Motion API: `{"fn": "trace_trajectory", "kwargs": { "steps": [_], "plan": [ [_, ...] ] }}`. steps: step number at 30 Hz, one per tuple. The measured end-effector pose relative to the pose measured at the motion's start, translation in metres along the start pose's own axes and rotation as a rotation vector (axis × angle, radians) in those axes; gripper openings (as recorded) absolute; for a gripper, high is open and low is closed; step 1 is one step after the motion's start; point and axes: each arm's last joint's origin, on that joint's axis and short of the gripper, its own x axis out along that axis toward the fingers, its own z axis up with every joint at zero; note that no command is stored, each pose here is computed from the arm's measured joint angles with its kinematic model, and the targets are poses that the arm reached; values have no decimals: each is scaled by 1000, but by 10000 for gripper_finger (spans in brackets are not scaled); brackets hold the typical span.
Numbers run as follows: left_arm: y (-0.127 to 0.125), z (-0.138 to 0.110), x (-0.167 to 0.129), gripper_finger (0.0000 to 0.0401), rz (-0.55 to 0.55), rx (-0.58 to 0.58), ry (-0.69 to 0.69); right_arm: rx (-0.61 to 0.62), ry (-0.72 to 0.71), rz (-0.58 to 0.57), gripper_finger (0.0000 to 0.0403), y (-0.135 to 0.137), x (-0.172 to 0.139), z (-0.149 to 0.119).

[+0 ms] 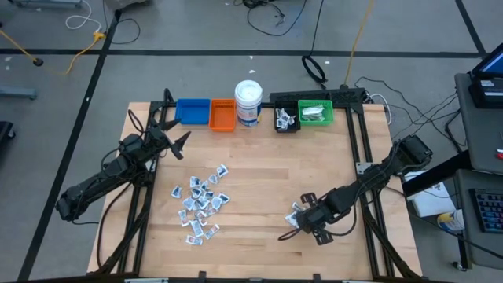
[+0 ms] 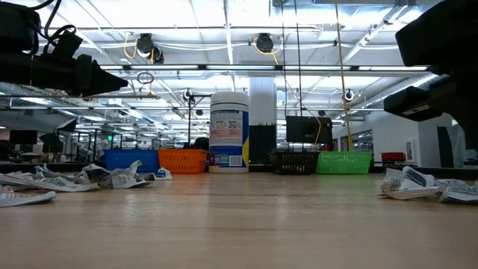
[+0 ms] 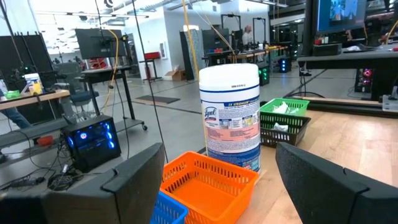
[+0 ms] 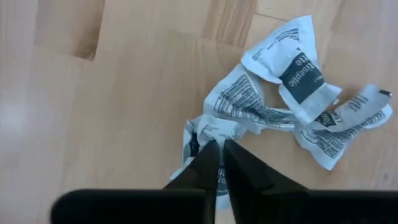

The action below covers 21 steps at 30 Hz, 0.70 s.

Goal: Pick & Place First Aid Supplies
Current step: Put the towelette pack into the black bin

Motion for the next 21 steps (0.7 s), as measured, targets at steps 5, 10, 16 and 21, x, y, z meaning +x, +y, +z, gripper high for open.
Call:
{"fn": "trace_trajectory", "kwargs": {
  "steps": [5,10,16,21],
  "plan": [
    [0,0,0,310,1,0,0,1,8,19,9,1,0,0],
    [0,0,0,310,1,0,0,20,53,7,3,-3,-5,-5],
    [0,0,0,310,1,0,1,70,130,-25,1,-7,-27,-5],
    [0,0,0,310,0,0,0,-14,143,-28,1,-10,-47,4]
  ]
}}
